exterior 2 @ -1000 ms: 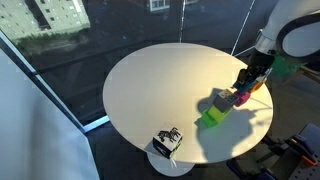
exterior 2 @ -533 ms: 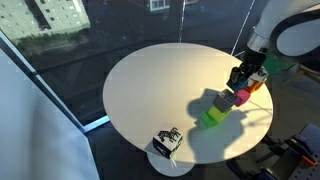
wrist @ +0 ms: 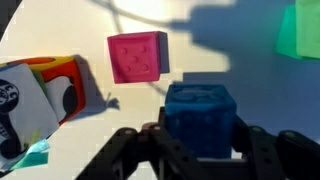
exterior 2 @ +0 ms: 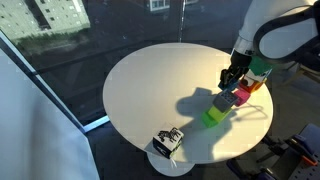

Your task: Put the blue block on the table

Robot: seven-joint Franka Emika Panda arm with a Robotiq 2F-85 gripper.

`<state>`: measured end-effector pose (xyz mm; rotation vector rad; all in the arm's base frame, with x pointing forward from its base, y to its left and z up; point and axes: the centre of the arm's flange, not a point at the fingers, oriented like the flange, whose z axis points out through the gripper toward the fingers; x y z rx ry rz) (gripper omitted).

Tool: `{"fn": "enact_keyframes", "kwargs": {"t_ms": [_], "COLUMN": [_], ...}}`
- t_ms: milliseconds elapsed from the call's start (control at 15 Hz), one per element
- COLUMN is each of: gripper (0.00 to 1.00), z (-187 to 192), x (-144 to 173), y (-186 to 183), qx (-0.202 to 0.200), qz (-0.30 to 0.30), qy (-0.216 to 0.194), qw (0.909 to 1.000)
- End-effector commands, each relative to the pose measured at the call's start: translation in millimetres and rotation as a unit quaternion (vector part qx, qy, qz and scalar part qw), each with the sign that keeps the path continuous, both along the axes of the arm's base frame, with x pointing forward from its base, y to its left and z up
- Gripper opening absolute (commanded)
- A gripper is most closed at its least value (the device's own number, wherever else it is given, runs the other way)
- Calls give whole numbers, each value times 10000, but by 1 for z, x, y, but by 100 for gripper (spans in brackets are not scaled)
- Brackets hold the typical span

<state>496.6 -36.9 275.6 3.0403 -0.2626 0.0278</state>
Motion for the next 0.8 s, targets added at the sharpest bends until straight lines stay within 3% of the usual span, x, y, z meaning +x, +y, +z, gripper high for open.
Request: {"fn": "enact_keyframes", "kwargs": {"t_ms": [0, 733], "gripper": [31, 31], "z": [-7, -42], "x": [20, 17], "y": [11, 32], "qx": [6, -3], "qz": [45, 186], "qy": [148, 351], "qw": [9999, 9992]}}
